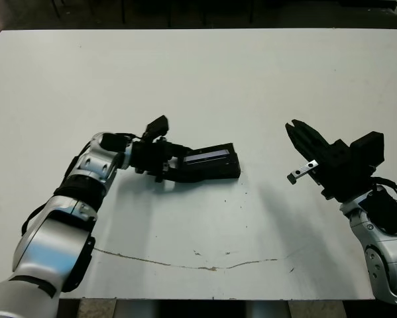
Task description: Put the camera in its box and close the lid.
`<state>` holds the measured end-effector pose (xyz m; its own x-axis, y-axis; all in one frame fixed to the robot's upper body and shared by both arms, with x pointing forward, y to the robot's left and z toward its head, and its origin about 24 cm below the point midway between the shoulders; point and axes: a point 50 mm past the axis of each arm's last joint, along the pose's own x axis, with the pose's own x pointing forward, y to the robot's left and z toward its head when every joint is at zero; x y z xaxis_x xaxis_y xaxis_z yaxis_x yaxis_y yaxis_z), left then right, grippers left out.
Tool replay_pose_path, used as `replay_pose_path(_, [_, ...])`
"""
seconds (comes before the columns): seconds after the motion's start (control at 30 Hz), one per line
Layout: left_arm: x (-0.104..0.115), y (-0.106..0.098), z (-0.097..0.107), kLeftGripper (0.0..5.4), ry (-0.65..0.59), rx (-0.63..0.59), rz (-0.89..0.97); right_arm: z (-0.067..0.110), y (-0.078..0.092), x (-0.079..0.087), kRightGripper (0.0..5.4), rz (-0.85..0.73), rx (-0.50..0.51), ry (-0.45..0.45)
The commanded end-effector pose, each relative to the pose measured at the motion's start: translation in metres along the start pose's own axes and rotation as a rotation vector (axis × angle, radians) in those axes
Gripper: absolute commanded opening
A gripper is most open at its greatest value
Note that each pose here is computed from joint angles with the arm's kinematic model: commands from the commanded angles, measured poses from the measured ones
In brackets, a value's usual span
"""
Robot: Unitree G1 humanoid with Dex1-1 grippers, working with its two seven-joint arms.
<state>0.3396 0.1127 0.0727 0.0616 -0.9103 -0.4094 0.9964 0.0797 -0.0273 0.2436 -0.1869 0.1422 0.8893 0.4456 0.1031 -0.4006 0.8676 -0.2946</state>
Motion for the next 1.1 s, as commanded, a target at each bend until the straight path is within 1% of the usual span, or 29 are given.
replay_pose_path(0.03, [0.028,-0.019,-0.035,2.81,0.127,-0.111,-0.076,-0.003,-0.001,-0.004,0.00,0.001,0.000,0.036])
replay_pose_path(0.3, [0.039,-0.016,-0.027,2.81,0.193,-0.071,-0.085,-0.002,-0.002,-0.006,0.00,-0.001,0.006,0.032])
replay_pose_path(0.47, [0.048,-0.017,-0.024,2.81,0.241,-0.072,-0.108,-0.002,-0.002,-0.004,0.00,0.009,0.011,0.030])
replay_pose_path(0.57, [0.051,-0.017,-0.022,2.81,0.275,-0.041,-0.116,-0.001,-0.002,-0.004,0.00,0.007,0.008,0.036])
replay_pose_path(0.67, [0.048,-0.017,-0.019,2.81,0.311,0.005,-0.138,-0.001,-0.002,-0.005,0.00,0.003,0.002,0.039])
replay_pose_path(0.8, [0.038,-0.016,-0.016,2.81,0.370,0.059,-0.164,-0.001,-0.002,-0.005,0.00,0.005,0.006,0.039])
replay_pose_path(0.9, [0.028,-0.017,-0.020,2.81,0.401,0.052,-0.178,-0.001,-0.002,-0.005,0.00,0.015,0.006,0.033])
replay_pose_path(0.93, [0.025,-0.018,-0.023,2.99,0.409,0.046,-0.185,0.000,-0.002,-0.005,0.00,0.019,0.007,0.034])
replay_pose_path(1.1, [0.005,-0.021,-0.034,3.89,0.440,0.113,-0.207,0.001,-0.002,-0.005,0.00,0.023,0.006,0.031])
